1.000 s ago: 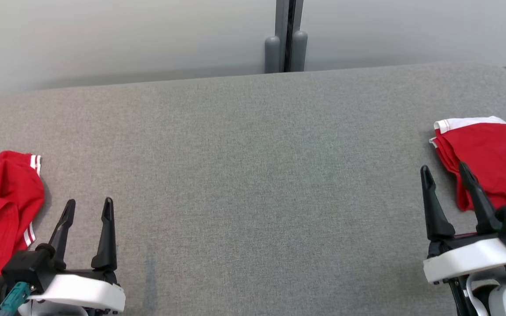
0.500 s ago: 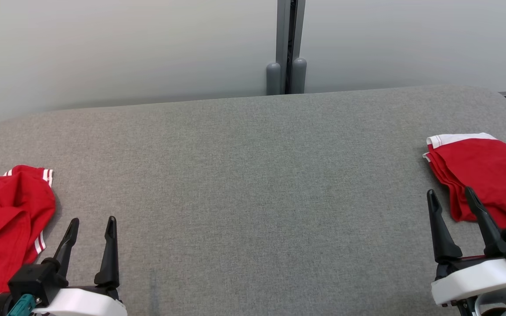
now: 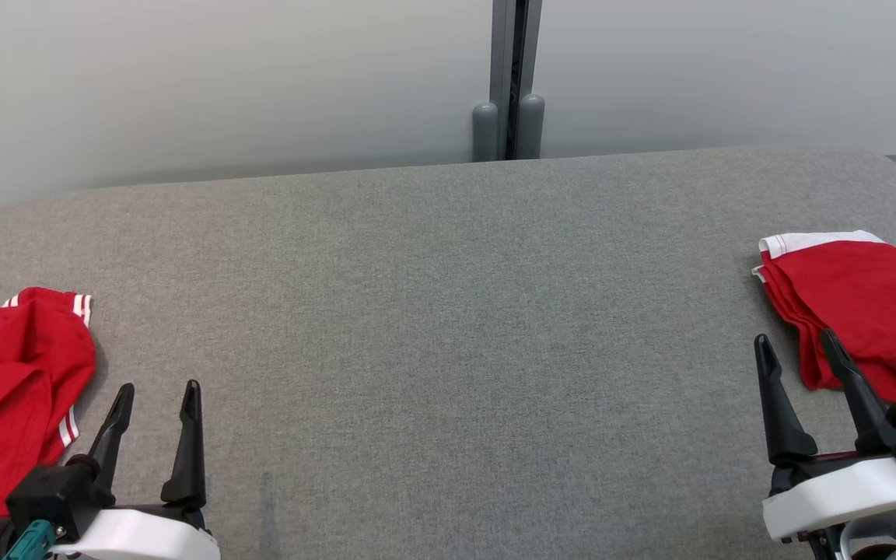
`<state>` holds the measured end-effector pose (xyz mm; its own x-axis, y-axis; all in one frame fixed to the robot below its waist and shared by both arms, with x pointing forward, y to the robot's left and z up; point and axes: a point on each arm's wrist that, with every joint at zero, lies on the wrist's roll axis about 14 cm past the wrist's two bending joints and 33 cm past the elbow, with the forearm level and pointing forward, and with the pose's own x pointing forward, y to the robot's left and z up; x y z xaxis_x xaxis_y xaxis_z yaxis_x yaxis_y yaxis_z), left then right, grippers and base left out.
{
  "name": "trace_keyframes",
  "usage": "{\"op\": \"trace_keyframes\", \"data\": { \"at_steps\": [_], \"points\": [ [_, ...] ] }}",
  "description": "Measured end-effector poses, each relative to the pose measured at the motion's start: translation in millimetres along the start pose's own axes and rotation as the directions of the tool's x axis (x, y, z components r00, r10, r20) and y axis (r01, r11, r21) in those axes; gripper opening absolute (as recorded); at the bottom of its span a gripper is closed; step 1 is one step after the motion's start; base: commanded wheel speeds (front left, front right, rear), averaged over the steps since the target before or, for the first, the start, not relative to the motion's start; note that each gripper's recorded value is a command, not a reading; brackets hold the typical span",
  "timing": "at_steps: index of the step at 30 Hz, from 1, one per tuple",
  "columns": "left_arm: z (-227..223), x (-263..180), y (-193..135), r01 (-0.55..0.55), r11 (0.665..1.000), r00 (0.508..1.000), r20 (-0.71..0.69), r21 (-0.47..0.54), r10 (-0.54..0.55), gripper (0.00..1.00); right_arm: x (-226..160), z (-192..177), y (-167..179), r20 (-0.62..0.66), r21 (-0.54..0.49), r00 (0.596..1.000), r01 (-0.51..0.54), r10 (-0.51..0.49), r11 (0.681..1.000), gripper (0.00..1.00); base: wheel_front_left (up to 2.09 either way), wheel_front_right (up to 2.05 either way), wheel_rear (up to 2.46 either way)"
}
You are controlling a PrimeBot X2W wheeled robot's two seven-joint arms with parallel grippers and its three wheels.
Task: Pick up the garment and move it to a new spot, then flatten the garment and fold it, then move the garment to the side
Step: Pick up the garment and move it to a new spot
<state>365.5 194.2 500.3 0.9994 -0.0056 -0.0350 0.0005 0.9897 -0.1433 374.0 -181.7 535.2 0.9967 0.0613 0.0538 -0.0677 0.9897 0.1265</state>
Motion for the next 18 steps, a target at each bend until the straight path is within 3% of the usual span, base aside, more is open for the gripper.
{"op": "trace_keyframes", "data": {
  "at_steps": [10, 18],
  "points": [
    [3, -2, 3, -0.009, 1.0, 1.0, 0.009, -0.01, 0.01, 1.0, 2, -1, 1, -0.001, 0.005, 1.0, -0.003, 0.003, 1.0, 1.0, 0.0, 0.0, 0.0],
    [29, -7, 35, -0.086, 0.996, 0.992, 0.094, -0.016, 0.088, 1.0, 20, 3, 33, 0.012, 0.004, 0.995, -0.103, 0.103, 0.995, 1.0, 0.0, 0.0, 0.0]
  ]
}}
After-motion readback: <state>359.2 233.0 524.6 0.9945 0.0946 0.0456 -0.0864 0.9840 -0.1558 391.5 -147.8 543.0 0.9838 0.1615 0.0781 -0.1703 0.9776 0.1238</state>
